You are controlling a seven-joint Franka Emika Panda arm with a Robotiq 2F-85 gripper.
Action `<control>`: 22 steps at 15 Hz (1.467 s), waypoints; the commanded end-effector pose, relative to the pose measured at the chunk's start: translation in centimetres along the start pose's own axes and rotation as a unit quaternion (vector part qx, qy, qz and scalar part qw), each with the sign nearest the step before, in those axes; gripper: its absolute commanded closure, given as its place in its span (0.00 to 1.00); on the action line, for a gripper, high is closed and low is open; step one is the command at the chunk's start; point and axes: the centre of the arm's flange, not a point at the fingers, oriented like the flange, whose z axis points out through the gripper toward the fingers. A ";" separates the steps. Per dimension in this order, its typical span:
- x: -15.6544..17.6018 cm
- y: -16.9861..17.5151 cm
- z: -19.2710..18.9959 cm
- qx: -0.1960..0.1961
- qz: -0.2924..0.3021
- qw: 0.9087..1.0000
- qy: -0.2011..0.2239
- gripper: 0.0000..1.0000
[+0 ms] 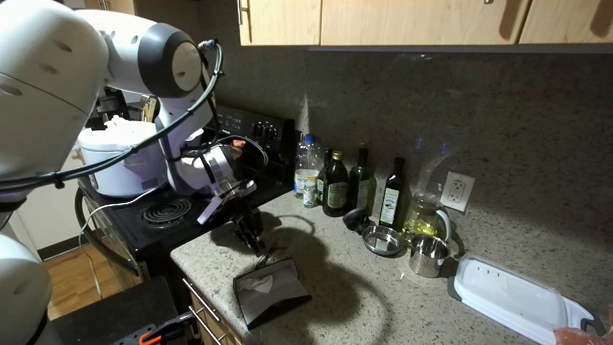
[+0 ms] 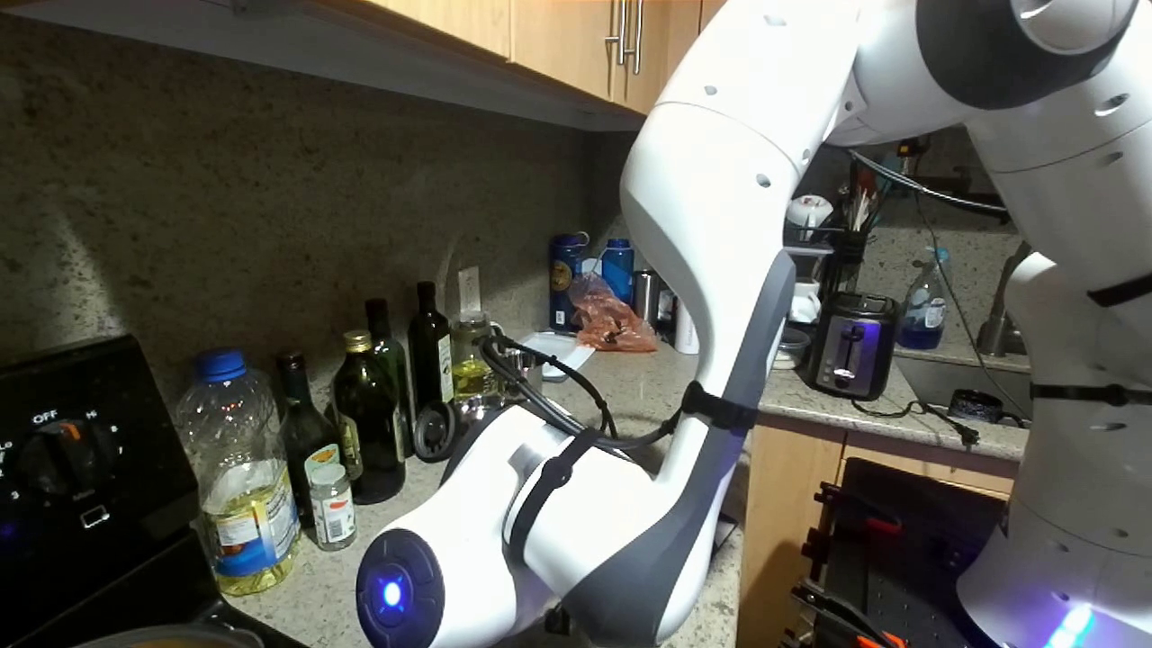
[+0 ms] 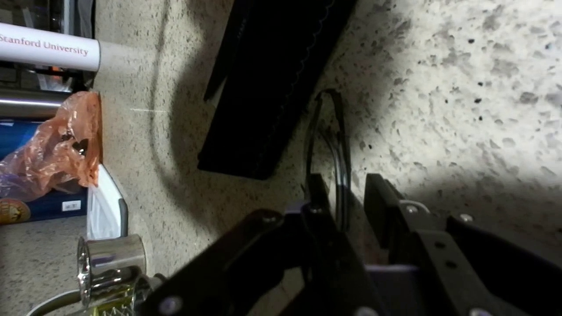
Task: Take the eyeglasses out of its case and put them on the counter
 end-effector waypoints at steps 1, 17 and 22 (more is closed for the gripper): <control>-0.5 0.2 -1.9 0.006 0.006 1.000 0.014 0.63; -2.7 5.5 -8.4 0.097 0.050 0.992 0.068 0.04; -4.2 7.7 -10.0 0.143 0.054 0.985 0.086 0.00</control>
